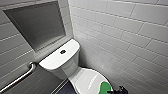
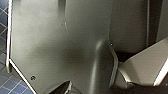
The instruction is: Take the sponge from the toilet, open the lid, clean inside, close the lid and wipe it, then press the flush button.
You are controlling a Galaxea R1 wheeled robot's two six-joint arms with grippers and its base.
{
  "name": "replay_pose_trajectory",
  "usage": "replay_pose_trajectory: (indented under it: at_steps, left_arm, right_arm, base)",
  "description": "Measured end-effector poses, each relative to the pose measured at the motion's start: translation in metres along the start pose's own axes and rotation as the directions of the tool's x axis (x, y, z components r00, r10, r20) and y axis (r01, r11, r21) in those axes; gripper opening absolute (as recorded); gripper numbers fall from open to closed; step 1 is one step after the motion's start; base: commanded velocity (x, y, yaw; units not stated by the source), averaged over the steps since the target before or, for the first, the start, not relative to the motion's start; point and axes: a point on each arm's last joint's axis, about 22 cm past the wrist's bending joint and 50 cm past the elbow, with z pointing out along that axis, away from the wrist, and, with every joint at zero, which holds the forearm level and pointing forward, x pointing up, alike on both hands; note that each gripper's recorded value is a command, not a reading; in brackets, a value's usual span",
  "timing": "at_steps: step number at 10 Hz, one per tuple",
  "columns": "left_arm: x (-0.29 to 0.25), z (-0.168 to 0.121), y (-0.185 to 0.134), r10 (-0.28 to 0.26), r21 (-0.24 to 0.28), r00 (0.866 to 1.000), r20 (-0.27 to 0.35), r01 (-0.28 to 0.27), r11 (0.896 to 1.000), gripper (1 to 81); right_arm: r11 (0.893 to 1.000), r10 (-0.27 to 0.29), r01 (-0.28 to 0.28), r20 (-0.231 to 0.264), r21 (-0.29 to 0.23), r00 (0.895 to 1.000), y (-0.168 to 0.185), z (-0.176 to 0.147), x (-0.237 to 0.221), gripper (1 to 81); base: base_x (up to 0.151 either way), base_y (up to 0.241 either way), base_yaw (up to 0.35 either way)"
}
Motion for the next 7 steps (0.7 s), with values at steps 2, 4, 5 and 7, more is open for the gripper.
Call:
replay_pose_trajectory:
  at_steps: [2, 4, 5, 7]
  left_arm:
    - [0.000, 0.000, 0.001, 0.000, -0.001, 1.000, 0.000, 0.000, 1.000, 81.1]
    - [0.000, 0.001, 0.002, -0.001, -0.002, 1.000, 0.001, 0.001, 1.000, 81.1]
    - [-0.001, 0.001, 0.003, -0.001, -0.003, 1.000, 0.001, 0.001, 1.000, 81.1]
    - [-0.001, 0.001, 0.004, -0.001, -0.004, 1.000, 0.002, 0.001, 1.000, 81.1]
  right_arm:
    - [1.000, 0.025, -0.024, 0.046, -0.016, 0.999, 0.003, 0.012, -0.005, 81.1]
    - [0.997, 0.042, -0.037, 0.074, -0.062, 0.996, 0.016, 0.020, 0.009, 81.1]
    - [0.996, 0.051, -0.044, 0.092, -0.076, 0.994, 0.017, 0.024, 0.013, 81.1]
    - [0.996, 0.050, -0.043, 0.106, -0.074, 0.993, 0.009, 0.028, 0.022, 81.1]
  base:
    - [0.000, 0.000, 0.000]
    - [0.000, 0.000, 0.000]
    - [0.000, 0.000, 0.000]
    - [0.000, 0.000, 0.000]
